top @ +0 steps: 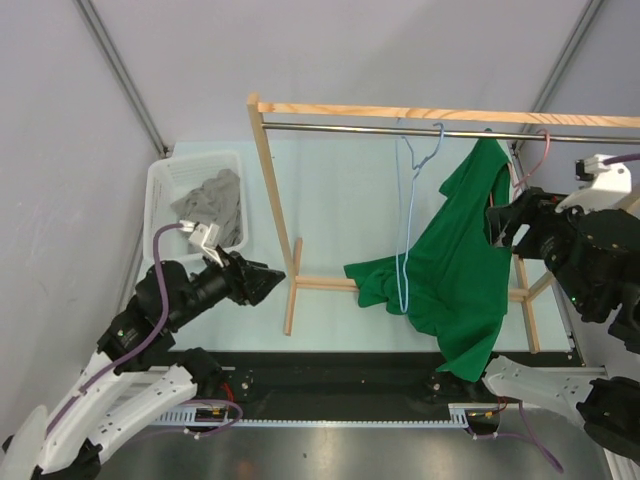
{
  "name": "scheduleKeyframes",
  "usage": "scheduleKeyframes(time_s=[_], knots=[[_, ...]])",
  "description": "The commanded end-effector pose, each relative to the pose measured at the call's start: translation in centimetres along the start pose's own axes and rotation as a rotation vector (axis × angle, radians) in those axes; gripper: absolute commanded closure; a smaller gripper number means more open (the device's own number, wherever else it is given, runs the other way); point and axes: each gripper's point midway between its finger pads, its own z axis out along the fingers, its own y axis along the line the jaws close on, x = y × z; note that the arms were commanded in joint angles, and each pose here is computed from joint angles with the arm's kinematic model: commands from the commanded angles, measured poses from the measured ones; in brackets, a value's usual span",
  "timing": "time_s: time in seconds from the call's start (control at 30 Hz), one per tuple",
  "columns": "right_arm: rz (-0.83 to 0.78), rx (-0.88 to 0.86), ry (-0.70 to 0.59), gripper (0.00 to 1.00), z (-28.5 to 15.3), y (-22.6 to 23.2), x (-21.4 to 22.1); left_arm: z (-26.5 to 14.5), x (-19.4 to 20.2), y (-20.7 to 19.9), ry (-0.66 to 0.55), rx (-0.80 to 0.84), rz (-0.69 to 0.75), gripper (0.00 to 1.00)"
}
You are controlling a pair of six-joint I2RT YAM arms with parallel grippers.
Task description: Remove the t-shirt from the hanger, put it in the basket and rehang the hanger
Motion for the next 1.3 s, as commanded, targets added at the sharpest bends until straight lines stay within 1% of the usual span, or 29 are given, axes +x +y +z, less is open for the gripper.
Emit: scheduleKeyframes(time_s=[0.0, 0.03, 0.07, 0.17, 0.2, 0.23, 0.27, 0.3, 0.37, 0.4, 0.47, 0.5, 0.53, 0.57, 0.6, 0.63, 0.67, 0.7, 0.73, 0.8, 0.83, 0.97, 1.07, 1.1, 1.23, 1.27], knots=[[-0.039, 0.002, 0.004, 0.35, 1.8, 1.5, 0.1, 0.5, 1.4, -3.8, 0.035, 0.227, -0.043, 0.38], [-0.019, -0.007, -0.001, 0.44, 2.0, 1.9, 0.0, 0.3, 1.7, -4.4, 0.041, 0.260, -0.044, 0.39], [-0.011, -0.011, 0.000, 0.47, 2.2, 2.2, 0.0, 0.3, 1.5, -4.9, 0.025, 0.281, -0.042, 0.39], [0.013, -0.037, 0.000, 0.50, 2.7, 3.1, 0.2, -0.4, 1.7, -6.3, 0.019, 0.339, -0.034, 0.40], [0.021, -0.043, 0.000, 0.52, 2.7, 3.3, 0.2, -0.5, 1.8, -6.7, 0.020, 0.355, -0.032, 0.41], [0.041, -0.052, -0.006, 0.57, 2.8, 3.7, 0.1, -1.0, 2.0, -7.5, 0.029, 0.390, -0.028, 0.41], [0.059, -0.069, 0.004, 0.58, 3.0, 4.1, 0.3, -1.1, 1.8, -7.9, 0.019, 0.408, -0.027, 0.41], [0.082, -0.082, 0.000, 0.64, 3.0, 4.5, 0.2, -1.5, 2.1, -8.8, 0.028, 0.443, -0.023, 0.42], [0.131, -0.120, 0.014, 0.65, 3.1, 5.4, 0.7, -1.8, 1.9, -9.9, 0.021, 0.490, -0.017, 0.42], [0.178, -0.150, -0.018, 0.65, 2.6, 5.6, 0.0, -1.5, 2.2, -10.2, 0.032, 0.495, -0.015, 0.42], [0.234, -0.174, -0.012, 0.64, 2.8, 6.2, 0.6, -1.8, 2.7, -12.2, 0.046, 0.565, -0.001, 0.42], [0.279, -0.199, -0.045, 0.64, 2.2, 6.2, -0.1, -2.2, 3.2, -13.3, 0.062, 0.594, 0.006, 0.42], [0.307, -0.205, -0.050, 0.64, 2.3, 6.3, 0.0, -1.5, 3.9, -14.1, 0.078, 0.598, 0.034, 0.42], [0.349, -0.212, -0.059, 0.64, 2.1, 6.3, -0.1, -1.6, 3.6, -15.1, 0.070, 0.608, 0.045, 0.42], [0.381, -0.224, -0.078, 0.64, 2.0, 6.2, 0.0, -1.9, 4.2, -16.3, 0.080, 0.618, 0.059, 0.41], [0.403, -0.235, -0.092, 0.64, 1.8, 6.1, -0.1, -0.9, 5.4, -17.0, 0.105, 0.598, 0.110, 0.40], [0.444, -0.248, -0.114, 0.64, 1.6, 6.2, -0.5, -1.2, 4.9, -18.1, 0.096, 0.609, 0.120, 0.40], [0.450, -0.242, -0.108, 0.64, 2.0, 6.2, 0.1, -1.4, 5.7, -19.2, 0.115, 0.624, 0.139, 0.39], [0.477, -0.251, -0.128, 0.64, 1.5, 5.8, -0.2, -0.8, 6.6, -20.1, 0.130, 0.630, 0.170, 0.38], [0.511, -0.275, -0.140, 0.62, 1.5, 6.1, -0.1, -1.2, 6.8, -21.9, 0.136, 0.674, 0.182, 0.36], [0.527, -0.287, -0.154, 0.61, 1.1, 5.9, -0.3, -1.2, 6.6, -22.6, 0.118, 0.690, 0.181, 0.35], [0.569, -0.310, -0.181, 0.61, 0.7, 5.9, -0.8, -0.8, 7.3, -23.6, 0.119, 0.693, 0.199, 0.30], [0.594, -0.319, -0.206, 0.68, 0.5, 5.7, -1.2, -0.9, 7.1, -23.9, 0.104, 0.691, 0.209, 0.28], [0.595, -0.312, -0.214, 0.74, 0.6, 5.5, -1.3, -0.9, 7.2, -23.9, 0.105, 0.690, 0.214, 0.28], [0.578, -0.300, -0.238, 0.82, 1.1, 5.4, -1.3, -0.9, 7.0, -24.0, 0.098, 0.682, 0.220, 0.28], [0.569, -0.304, -0.251, 0.89, 1.1, 5.5, -1.4, -0.9, 6.9, -24.0, 0.097, 0.681, 0.216, 0.28]])
